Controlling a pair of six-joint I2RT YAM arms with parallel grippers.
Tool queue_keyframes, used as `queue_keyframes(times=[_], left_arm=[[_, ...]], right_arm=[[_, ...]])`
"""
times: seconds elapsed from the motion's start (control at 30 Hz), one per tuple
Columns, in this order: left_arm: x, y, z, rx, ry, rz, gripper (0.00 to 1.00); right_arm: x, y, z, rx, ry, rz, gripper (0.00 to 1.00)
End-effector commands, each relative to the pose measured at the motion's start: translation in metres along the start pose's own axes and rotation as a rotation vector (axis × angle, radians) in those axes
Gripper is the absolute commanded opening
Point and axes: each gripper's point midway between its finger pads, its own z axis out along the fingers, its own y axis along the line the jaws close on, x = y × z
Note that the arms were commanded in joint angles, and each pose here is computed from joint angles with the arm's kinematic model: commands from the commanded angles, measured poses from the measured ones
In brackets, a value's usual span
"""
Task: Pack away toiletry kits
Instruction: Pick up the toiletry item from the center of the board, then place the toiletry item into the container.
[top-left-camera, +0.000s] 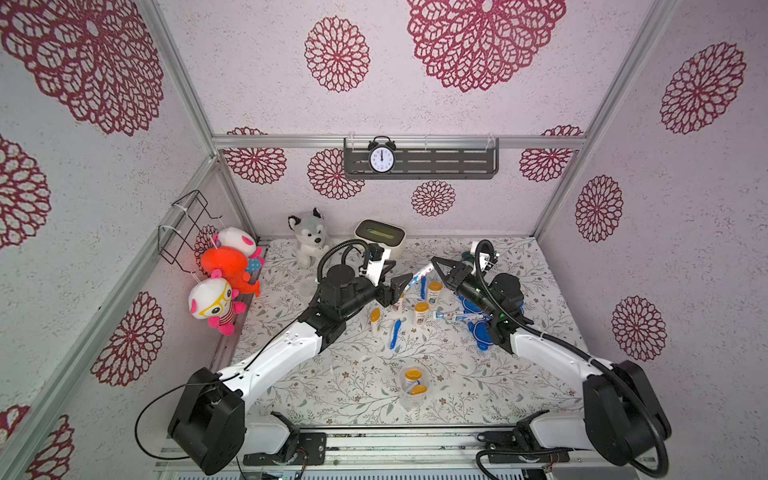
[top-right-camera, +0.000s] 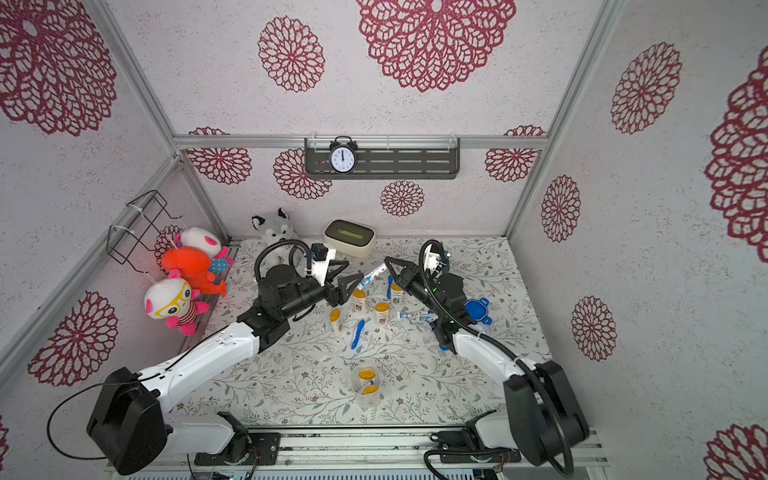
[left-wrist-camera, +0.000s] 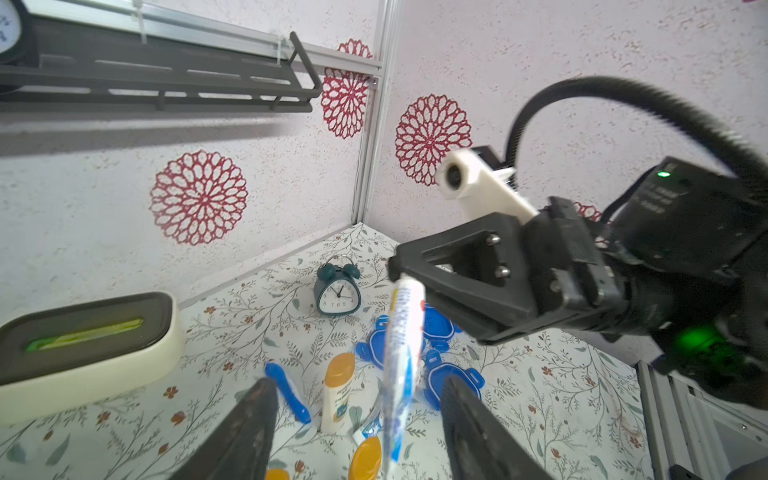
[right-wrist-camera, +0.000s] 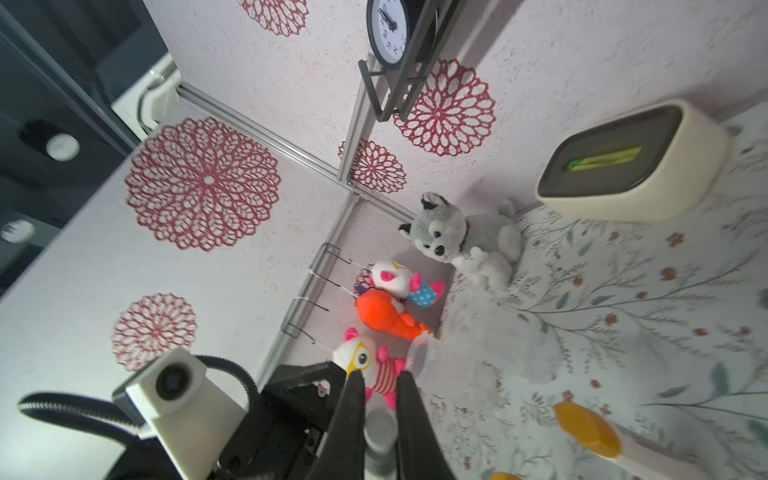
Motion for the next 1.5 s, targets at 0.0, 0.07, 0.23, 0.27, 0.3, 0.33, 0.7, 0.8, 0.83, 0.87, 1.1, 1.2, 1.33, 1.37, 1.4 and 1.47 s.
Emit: queue_keyframes(times=[0.0, 0.07, 0.23, 0.27, 0.3, 0.33, 0.7, 0.8, 0.83, 0.87, 1.1, 1.2, 1.33, 1.37, 1.4, 1.47], left_arm=[[0.016, 0.022, -0.019, -0.085, 0.088, -0.105, 0.67], [0.027, 0.028, -0.025, -0.11, 0.132, -0.137, 0.67], [0.048, 0.036, -0.036, -0.113, 0.186, -0.194, 0.68], [0.051, 0.036, -0.037, -0.106, 0.193, -0.205, 0.68], [0.054, 0.036, -0.038, -0.1, 0.201, -0.213, 0.68], [0.057, 0.036, -0.038, -0.1, 0.209, -0.221, 0.68], [0.077, 0.038, -0.046, -0.115, 0.247, -0.258, 0.68], [0.082, 0.038, -0.047, -0.122, 0.26, -0.263, 0.68], [0.084, 0.038, -0.048, -0.121, 0.264, -0.265, 0.68], [0.085, 0.038, -0.049, -0.124, 0.268, -0.267, 0.68], [0.09, 0.037, -0.055, -0.128, 0.273, -0.273, 0.68], [0.091, 0.036, -0.056, -0.128, 0.271, -0.273, 0.68], [0.091, 0.036, -0.057, -0.129, 0.269, -0.271, 0.68], [0.091, 0.036, -0.058, -0.129, 0.269, -0.27, 0.68], [0.091, 0.035, -0.058, -0.128, 0.269, -0.27, 0.68], [0.091, 0.036, -0.058, -0.13, 0.269, -0.268, 0.68]], right_arm=[[0.003, 0.013, -0.022, 0.073, 0.076, -0.347, 0.07], [0.019, 0.018, -0.035, 0.062, 0.161, -0.454, 0.06], [0.061, 0.014, -0.064, 0.055, 0.371, -0.588, 0.06], [0.067, 0.015, -0.069, 0.043, 0.404, -0.597, 0.06], [0.073, 0.015, -0.073, 0.03, 0.429, -0.6, 0.06], [0.078, 0.015, -0.075, 0.02, 0.448, -0.601, 0.06], [0.141, 0.052, -0.091, -0.282, 0.576, -0.712, 0.04], [0.156, 0.064, -0.097, -0.369, 0.61, -0.76, 0.04], [0.16, 0.067, -0.1, -0.398, 0.62, -0.773, 0.04], [0.164, 0.072, -0.103, -0.435, 0.631, -0.787, 0.04], [0.189, 0.089, -0.118, -0.641, 0.64, -0.874, 0.04], [0.197, 0.09, -0.121, -0.705, 0.647, -0.91, 0.05], [0.208, 0.086, -0.124, -0.779, 0.673, -0.967, 0.05], [0.21, 0.086, -0.125, -0.804, 0.681, -0.977, 0.05], [0.211, 0.086, -0.125, -0.818, 0.685, -0.985, 0.05], [0.215, 0.084, -0.125, -0.84, 0.701, -1.001, 0.05]])
